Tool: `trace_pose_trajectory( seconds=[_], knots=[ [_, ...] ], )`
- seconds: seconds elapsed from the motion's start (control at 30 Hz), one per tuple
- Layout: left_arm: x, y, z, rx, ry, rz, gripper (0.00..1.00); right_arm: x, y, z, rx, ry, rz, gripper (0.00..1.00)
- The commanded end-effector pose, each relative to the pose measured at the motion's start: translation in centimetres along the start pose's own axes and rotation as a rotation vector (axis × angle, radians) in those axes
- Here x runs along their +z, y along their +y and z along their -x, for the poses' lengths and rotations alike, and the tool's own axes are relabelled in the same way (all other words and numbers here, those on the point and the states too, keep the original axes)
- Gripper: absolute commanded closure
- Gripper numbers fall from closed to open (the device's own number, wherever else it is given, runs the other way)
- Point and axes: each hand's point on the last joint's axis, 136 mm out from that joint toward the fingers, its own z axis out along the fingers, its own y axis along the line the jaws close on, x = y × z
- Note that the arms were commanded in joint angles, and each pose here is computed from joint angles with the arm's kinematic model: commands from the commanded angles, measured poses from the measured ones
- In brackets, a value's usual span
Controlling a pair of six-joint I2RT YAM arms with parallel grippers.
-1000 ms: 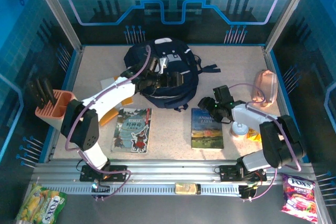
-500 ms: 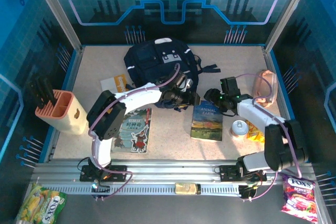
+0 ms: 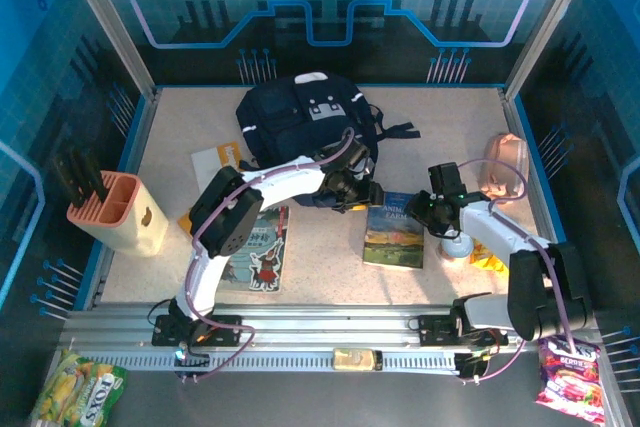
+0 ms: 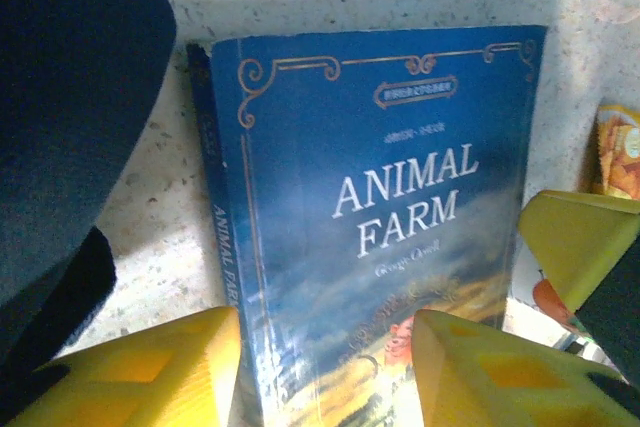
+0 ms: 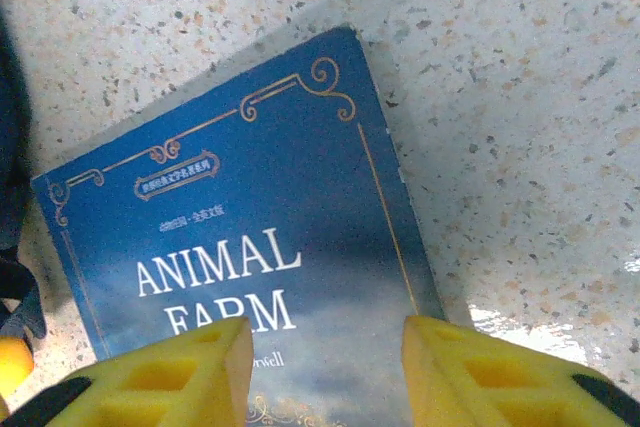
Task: Pack books, pencil case, and school supplies into a backpack
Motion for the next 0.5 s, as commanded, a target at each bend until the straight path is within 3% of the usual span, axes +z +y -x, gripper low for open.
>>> trace_pose_trajectory(
  seconds=[0.0, 0.47],
  knots=[
    [0.8, 0.3, -0.6, -0.03, 0.054, 0.021, 0.56, 0.9, -0.6, -0.8, -0.007, 0.045, -0.005, 0.63],
    [2.8, 1.2, -1.1, -0.071, 0.117, 0.032, 0.52, 2.7, -1.8, -1.9, 0.029, 0.105, -0.048, 0.58]
  ],
)
